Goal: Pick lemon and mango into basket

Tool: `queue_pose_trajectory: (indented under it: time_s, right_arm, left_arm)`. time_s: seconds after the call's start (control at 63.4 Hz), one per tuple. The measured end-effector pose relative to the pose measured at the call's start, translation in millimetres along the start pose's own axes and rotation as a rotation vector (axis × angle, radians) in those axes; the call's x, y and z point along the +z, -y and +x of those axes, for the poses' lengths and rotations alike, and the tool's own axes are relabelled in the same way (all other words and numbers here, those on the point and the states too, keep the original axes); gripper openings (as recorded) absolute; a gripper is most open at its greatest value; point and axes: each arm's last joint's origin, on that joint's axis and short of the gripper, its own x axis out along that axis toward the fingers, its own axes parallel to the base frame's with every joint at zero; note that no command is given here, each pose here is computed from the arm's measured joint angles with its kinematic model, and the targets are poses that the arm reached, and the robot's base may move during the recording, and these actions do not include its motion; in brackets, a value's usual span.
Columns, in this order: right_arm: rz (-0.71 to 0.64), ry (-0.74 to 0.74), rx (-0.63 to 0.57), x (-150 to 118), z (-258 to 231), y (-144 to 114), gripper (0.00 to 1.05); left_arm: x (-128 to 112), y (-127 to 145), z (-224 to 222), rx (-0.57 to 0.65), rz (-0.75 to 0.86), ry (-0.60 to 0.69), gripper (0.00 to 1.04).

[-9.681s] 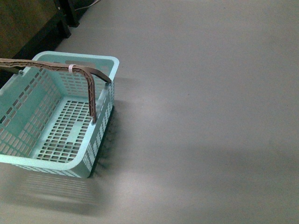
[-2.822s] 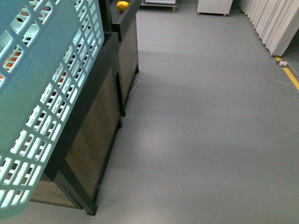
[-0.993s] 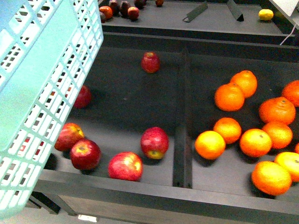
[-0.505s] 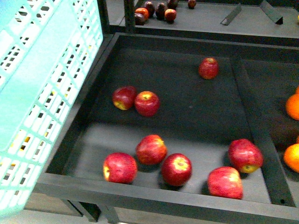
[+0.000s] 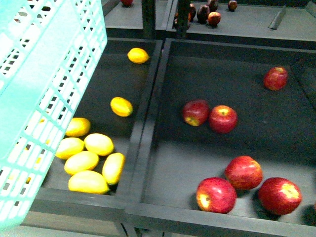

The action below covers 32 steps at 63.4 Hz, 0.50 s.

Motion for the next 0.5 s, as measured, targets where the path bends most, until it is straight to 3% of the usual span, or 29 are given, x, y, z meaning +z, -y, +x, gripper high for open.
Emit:
queue_pose_trajectory:
  time_s: [0.505]
  right_arm:
    - [0.0,0.0,-0.003,0.0,0.0,0.1,0.96]
  left_arm:
    - [0.1,0.0,0.0,0.0,0.0,0.002,0.05]
